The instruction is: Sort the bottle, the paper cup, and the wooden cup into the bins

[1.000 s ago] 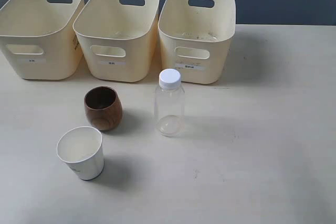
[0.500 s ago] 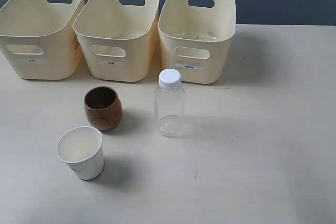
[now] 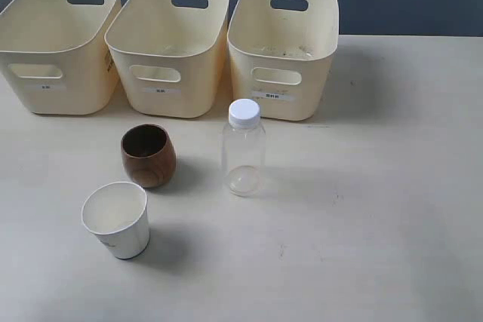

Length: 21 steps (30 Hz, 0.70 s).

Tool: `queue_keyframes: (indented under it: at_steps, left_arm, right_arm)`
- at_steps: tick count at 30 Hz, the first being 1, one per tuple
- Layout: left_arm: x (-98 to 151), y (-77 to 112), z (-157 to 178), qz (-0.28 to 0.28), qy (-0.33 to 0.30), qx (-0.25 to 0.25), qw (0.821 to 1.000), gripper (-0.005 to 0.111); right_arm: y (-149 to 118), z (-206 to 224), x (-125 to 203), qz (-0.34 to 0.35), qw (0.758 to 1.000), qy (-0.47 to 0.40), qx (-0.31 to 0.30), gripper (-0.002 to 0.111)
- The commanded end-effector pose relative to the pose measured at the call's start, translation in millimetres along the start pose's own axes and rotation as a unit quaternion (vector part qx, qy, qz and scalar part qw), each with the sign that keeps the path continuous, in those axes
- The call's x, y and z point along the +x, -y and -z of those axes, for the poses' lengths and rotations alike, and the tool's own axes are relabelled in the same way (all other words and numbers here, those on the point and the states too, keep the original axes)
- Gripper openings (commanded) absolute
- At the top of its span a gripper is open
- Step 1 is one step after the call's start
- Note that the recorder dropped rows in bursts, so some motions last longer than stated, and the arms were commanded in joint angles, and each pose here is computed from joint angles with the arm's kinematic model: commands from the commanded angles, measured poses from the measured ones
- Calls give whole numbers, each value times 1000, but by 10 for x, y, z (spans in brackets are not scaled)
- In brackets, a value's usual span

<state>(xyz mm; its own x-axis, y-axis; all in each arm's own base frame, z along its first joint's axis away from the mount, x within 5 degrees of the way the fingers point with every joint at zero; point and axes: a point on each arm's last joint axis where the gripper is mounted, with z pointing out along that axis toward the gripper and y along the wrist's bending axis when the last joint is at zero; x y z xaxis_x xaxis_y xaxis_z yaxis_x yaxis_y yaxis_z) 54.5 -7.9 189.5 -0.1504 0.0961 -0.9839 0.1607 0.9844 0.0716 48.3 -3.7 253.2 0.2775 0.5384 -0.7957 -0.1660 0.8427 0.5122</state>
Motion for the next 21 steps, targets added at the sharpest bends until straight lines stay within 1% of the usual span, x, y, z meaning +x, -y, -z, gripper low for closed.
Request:
queue_keyframes:
  at_steps: [1,2,3,4,5,6,7,8,9,10,11,12,13,16,19,20,21]
  left_arm:
    - [-20,0,0,0,7,1,1000,0]
    - [-20,0,0,0,7,1,1000,0]
    - [-20,0,0,0,7,1,1000,0]
    - [-20,0,0,0,7,1,1000,0]
    - [-20,0,0,0,7,1,1000,0]
    - [-20,0,0,0,7,1,1000,0]
    - [-20,0,0,0,7,1,1000,0]
    - [-20,0,0,0,7,1,1000,0]
    - [-20,0,0,0,7,1,1000,0]
    - [-20,0,0,0,7,1,1000,0]
    - [-20,0,0,0,7,1,1000,0]
    - [-20,0,0,0,7,1,1000,0]
    - [-20,0,0,0,7,1,1000,0]
    - [-20,0,0,0,7,1,1000,0]
    - [-20,0,0,0,7,1,1000,0]
    - [-20,0,0,0,7,1,1000,0]
    - [-20,0,0,0,7,1,1000,0]
  right_arm:
    - [-289,-74,-398,60,997,23,-32,0]
    - [-383,-188,-505,87,996,1,-30,-1]
    - [-428,-269,-555,98,995,-12,-28,-1]
    - [-487,-445,-605,125,991,-41,-22,-1]
    - [-535,-672,-591,149,985,-85,-22,-1]
    - [-562,-787,-549,165,979,-115,-29,-1]
    - [-625,-981,-412,199,964,-164,-57,-1]
    - [-674,-1070,-303,219,954,-190,-81,-1]
    - [-805,-1175,-66,251,930,-226,-141,-1]
    - [-878,-1214,79,265,917,-244,-173,-1]
    - [-1002,-1254,357,295,886,-275,-228,-1]
    - [-1064,-1257,486,306,872,-286,-254,-1]
    - [-1150,-1264,702,309,854,-304,-286,-1]
    - [-1227,-1274,967,303,840,-324,-313,-1]
    - [-1222,-1306,1189,299,831,-344,-318,0]
    - [-1216,-1313,1240,300,829,-348,-319,1]
    - [-1205,-1320,1309,301,825,-355,-319,7]
